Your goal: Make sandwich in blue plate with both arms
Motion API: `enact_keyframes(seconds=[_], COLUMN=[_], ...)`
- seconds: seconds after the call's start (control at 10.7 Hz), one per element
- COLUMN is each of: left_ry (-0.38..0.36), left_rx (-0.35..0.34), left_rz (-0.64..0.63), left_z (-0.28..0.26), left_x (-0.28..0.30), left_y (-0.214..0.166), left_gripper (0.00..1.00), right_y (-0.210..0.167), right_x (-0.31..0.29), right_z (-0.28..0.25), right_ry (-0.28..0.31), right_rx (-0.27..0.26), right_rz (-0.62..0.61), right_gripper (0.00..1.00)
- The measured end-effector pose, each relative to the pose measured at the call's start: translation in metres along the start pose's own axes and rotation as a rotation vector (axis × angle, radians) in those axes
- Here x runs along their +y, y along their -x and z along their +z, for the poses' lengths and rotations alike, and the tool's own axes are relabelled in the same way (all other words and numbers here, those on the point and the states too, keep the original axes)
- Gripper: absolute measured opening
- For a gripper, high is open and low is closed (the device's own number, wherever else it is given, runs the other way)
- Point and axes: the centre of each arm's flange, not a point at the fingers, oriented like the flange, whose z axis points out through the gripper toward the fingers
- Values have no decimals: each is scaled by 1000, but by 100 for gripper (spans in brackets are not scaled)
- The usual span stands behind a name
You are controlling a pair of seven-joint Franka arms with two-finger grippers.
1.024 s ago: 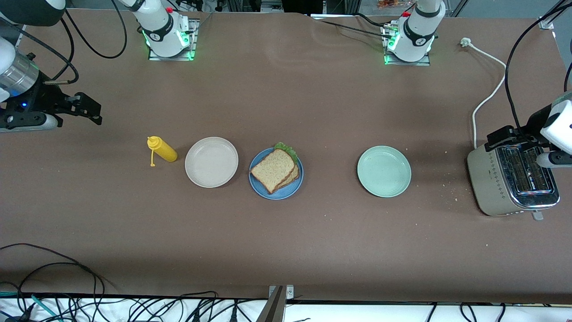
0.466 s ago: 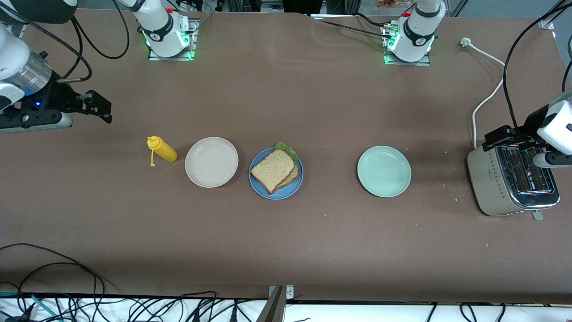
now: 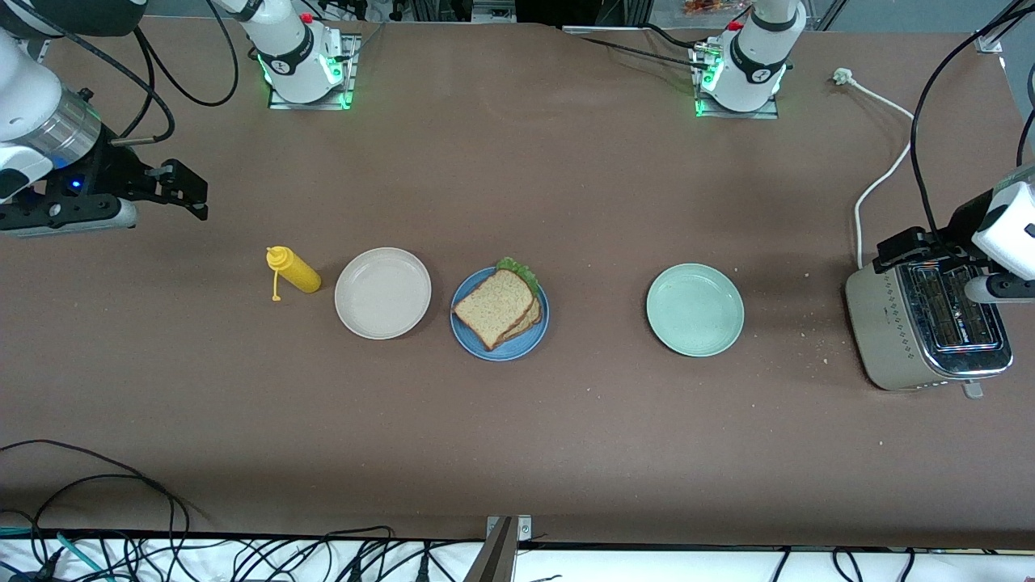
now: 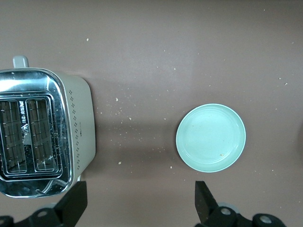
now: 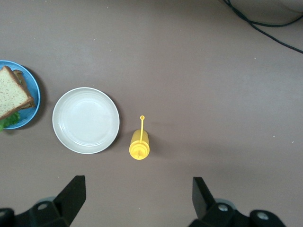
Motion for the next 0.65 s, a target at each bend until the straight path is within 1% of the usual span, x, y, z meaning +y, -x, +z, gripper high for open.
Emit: enact_keyframes(seconds=[0.28,0.65], left_ry=[0,0], left_rx=[0,-1], left_rz=[-1,-1], left_z=[0,0], left_x=[-1,-1], left_y=[0,0], left_gripper=[100,100], right_y=[-1,-1], right_x=[4,9], right_z=[1,2], right_ry=[29,32], right_rx=[-1,-3], right_rz=[-2,7], right_gripper=[100,100])
